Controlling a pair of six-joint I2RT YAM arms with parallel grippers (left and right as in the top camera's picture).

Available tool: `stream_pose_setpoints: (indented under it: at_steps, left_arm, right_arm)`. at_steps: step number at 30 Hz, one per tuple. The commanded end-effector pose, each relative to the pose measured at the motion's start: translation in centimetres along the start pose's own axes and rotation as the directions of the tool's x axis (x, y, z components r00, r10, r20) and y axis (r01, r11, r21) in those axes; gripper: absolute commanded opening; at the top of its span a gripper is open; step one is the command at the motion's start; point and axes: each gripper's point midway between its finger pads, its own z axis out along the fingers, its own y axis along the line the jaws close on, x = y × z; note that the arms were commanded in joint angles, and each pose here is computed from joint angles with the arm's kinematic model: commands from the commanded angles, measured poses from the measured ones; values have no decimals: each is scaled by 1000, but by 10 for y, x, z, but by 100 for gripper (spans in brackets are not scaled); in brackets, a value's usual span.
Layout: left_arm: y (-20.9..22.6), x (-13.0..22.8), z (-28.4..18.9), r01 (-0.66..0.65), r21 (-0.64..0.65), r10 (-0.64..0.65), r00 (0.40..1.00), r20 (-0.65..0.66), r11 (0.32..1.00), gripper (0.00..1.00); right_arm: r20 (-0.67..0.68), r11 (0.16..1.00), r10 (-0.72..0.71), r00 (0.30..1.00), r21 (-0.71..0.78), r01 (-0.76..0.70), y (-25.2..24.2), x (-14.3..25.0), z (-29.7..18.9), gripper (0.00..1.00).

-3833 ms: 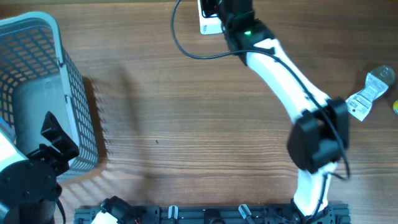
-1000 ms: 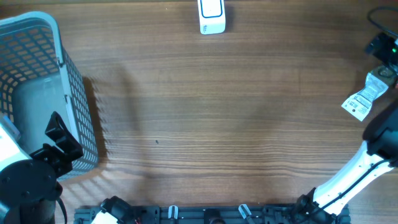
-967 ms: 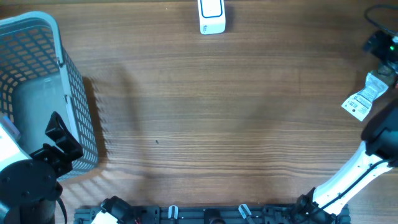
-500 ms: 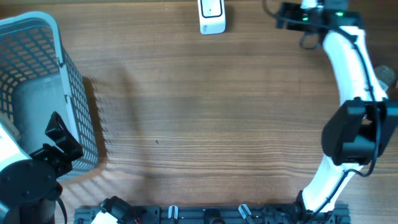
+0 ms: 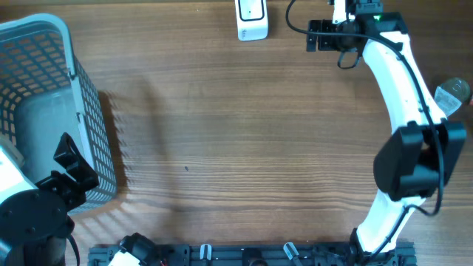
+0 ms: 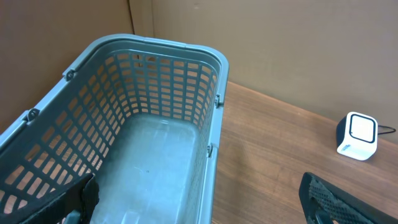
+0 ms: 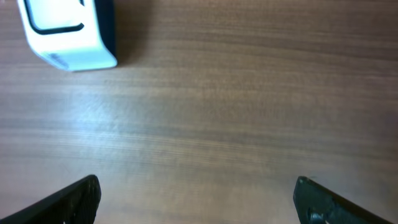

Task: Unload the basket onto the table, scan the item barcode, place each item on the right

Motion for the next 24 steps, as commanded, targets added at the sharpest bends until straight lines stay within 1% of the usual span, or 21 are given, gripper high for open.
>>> stream_pose_setpoints:
  at_steps: [1, 6, 8, 12, 13, 14, 15, 17, 19, 21, 22, 24]
  left_arm:
    - [-2, 1, 0, 5, 10, -5, 1000, -5, 1000, 100]
    - [-2, 1, 0, 5, 10, -5, 1000, -5, 1000, 100]
    - [-2, 1, 0, 5, 9, -5, 1000, -5, 1000, 100]
    - [-2, 1, 0, 5, 10, -5, 1000, -5, 1000, 100]
    - [3, -4, 0, -23, -20, 24, 1000, 21, 1000, 100]
    - [10, -20, -1, -3, -78, 11, 995, 96, 997, 100]
    - [12, -31, -3, 49, -94, -35, 988, 149, 994, 100]
    - [3, -38, -3, 100, -41, -92, 982, 163, 994, 100]
    - [2, -40, -3, 109, -36, -101, 980, 171, 993, 100]
    - [17, -48, -8, 100, -110, -74, 973, 219, 989, 100]
    - [26, -52, -11, 125, -147, -86, 965, 249, 981, 100]
    - [46, -59, -20, 229, -199, -156, 932, 326, 953, 100]
  right_arm:
    - [134, 999, -39, 990, 33, 35, 2, -20, -89, 100]
    - [251, 996, -89, 964, 41, 81, 7, -13, -187, 100]
    - [318, 996, -84, 944, 44, 74, 8, -1, -238, 100]
    - [424, 996, -87, 902, 44, 76, 10, 22, -302, 100]
    - [441, 996, -88, 893, 41, 78, 11, 28, -313, 100]
    - [466, 996, -89, 880, 42, 78, 11, 36, -327, 100]
    - [489, 996, -89, 868, 42, 79, 11, 43, -338, 100]
    - [524, 996, -93, 847, 45, 82, 11, 62, -356, 100]
    - [536, 996, -93, 839, 45, 82, 10, 77, -362, 100]
    - [537, 996, -92, 839, 43, 82, 9, 98, -362, 100]
    - [536, 996, -93, 839, 42, 83, 9, 105, -361, 100]
    - [538, 995, -98, 837, 37, 92, 9, 121, -356, 100]
